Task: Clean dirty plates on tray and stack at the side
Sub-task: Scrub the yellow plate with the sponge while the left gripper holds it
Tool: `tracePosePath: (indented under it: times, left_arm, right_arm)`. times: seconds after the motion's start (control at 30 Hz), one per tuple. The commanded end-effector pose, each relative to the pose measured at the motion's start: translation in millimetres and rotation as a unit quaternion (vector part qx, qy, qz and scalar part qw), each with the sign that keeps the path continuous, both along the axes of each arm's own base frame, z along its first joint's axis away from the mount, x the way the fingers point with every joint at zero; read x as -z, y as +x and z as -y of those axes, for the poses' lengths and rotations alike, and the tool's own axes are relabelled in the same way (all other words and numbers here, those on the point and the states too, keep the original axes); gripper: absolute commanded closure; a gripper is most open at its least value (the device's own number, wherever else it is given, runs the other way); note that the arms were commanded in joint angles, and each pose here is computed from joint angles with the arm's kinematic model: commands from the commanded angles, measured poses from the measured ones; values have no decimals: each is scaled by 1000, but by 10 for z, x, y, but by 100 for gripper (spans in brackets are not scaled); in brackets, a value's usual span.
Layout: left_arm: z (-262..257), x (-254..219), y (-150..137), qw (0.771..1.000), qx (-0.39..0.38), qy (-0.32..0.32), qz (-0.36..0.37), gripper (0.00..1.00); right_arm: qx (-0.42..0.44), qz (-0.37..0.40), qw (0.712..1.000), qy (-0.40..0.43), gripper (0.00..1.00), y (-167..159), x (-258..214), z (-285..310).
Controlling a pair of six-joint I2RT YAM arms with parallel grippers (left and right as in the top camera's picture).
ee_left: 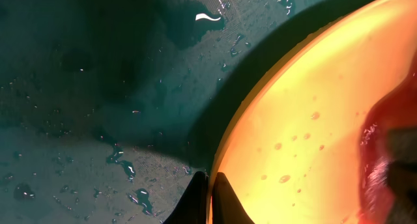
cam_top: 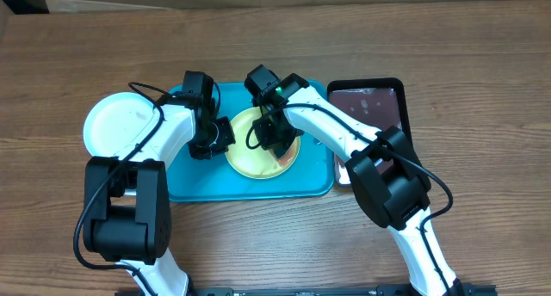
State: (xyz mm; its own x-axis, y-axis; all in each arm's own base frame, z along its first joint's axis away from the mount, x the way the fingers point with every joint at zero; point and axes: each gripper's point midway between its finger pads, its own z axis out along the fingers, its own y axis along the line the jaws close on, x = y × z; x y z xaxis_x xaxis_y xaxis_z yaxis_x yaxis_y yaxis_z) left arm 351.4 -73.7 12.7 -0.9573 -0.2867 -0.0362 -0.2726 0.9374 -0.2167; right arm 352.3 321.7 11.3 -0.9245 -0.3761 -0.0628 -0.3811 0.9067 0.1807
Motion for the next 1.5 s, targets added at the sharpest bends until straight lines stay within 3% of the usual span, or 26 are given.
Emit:
tracePosePath:
  times: [0.0,0.13,0.4,0.53,0.8,1.47]
  left_arm:
    - [68,34,-10,1000,0,-12,-4,96]
    - [68,34,-11,1000,0,-12,-5,96]
    - [68,35,-11,1000,0,-12,-5,96]
    - [67,35,-10,1000,0,-12,-4,96]
    - [61,36,-10,1000,0,-10,-4,96]
    - [59,38,-27,1000,0,-10,-8,96]
  right_arm:
    - [-39,-114,989,81,96,-507,145,-328]
    - [-54,-125,982,131,96,-467,10,-425]
    - [-40,-130,953,272,96,55,-872,-352]
    - [-7,-117,950,289,96,323,-1205,-92]
    - [-8,-135,951,277,96,288,-1193,164]
    - [-39,-117,958,258,96,206,-1120,-10]
